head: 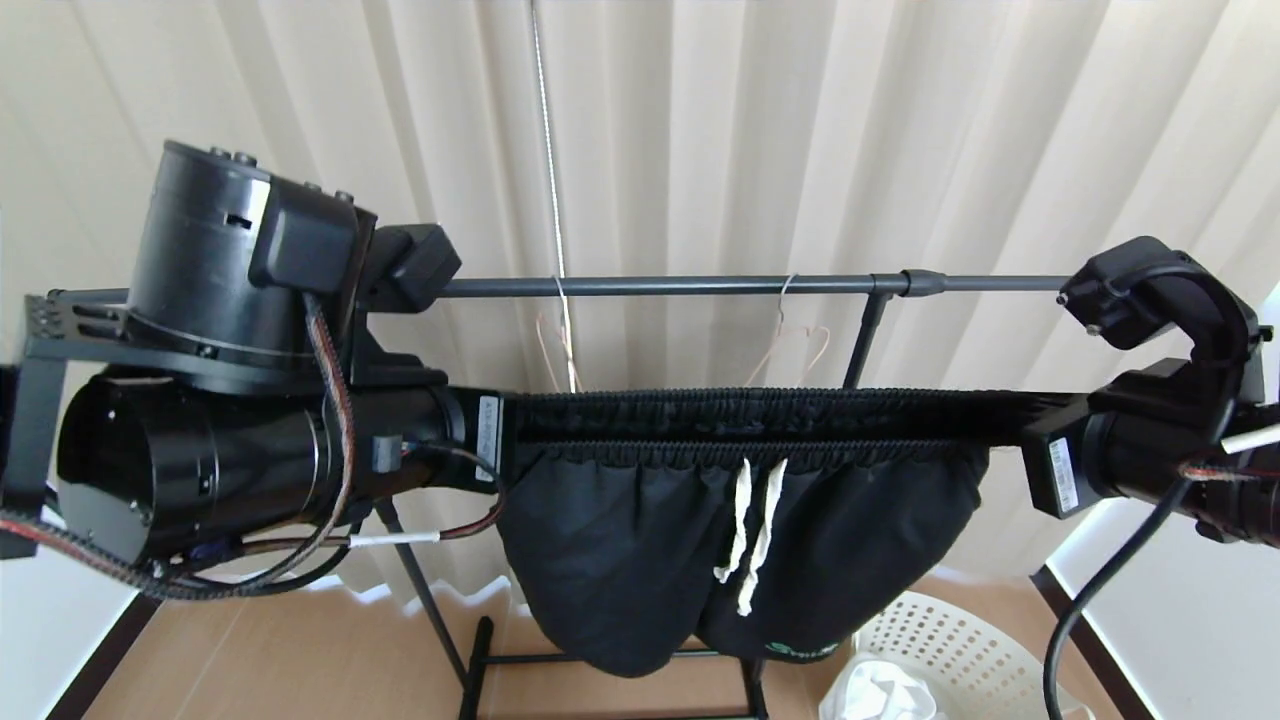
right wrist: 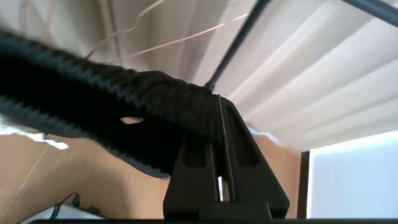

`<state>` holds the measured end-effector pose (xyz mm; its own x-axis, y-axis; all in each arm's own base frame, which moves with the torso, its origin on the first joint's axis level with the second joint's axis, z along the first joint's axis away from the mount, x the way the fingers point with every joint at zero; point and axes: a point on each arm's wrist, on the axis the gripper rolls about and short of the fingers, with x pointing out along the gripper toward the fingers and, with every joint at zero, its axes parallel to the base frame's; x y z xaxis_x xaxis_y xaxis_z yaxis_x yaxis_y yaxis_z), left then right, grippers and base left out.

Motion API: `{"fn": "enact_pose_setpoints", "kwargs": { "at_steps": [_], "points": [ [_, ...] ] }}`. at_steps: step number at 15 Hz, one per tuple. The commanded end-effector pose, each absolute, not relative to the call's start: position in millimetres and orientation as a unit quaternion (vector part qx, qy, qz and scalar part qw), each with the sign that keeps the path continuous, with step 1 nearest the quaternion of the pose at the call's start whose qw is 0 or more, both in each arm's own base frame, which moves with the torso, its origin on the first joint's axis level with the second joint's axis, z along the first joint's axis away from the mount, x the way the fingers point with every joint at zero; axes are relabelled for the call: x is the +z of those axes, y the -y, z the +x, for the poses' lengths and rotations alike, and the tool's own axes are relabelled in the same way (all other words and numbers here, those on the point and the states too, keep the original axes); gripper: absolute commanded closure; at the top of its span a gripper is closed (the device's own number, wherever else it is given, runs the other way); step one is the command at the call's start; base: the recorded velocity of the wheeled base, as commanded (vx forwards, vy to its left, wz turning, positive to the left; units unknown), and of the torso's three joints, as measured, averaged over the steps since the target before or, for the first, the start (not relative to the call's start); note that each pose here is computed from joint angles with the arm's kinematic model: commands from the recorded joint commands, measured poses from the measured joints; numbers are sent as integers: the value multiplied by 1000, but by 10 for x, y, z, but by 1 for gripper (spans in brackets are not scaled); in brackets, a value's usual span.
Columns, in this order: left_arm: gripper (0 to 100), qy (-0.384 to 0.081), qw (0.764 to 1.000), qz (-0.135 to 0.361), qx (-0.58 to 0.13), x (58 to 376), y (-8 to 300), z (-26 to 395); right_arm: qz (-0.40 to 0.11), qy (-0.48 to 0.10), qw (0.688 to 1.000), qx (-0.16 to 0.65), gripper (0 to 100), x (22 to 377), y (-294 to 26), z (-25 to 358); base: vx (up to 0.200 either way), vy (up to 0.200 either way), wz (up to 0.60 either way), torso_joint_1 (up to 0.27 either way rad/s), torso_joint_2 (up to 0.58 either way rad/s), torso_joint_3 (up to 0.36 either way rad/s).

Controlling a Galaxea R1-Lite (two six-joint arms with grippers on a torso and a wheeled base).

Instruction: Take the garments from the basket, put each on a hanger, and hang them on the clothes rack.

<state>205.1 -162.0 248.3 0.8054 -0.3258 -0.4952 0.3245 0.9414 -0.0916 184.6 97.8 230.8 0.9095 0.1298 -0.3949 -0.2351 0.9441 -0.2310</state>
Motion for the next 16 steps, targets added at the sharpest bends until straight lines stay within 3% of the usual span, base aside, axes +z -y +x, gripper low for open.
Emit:
{"fn": "enact_pose_setpoints", "kwargs": {
  "at_steps": [1,4,11,12,16],
  "points": [
    [100,-257,949,-6,-184,2527,1794,2250,-142,-181,964,129,100,2301,-1000,1614,0,0,0,0,0,0],
    [100,-244,952,-14,-186,2570,2056,2573,-156,-191,947,204,100,2171,-1053,1232,0,0,0,0,0,0],
    [100,-212,958,-43,-186,2666,2297,3052,-132,-206,917,314,100,2083,-1354,1044,0,0,0,0,0,0],
    [100,-207,953,-66,-211,2732,2333,3107,-122,-215,909,336,100,2055,-1567,1051,0,0,0,0,0,0],
    [100,-208,951,-78,-217,2724,2338,3202,-88,-230,899,363,100,2104,-2034,1096,0,0,0,0,0,0]
  ]
}}
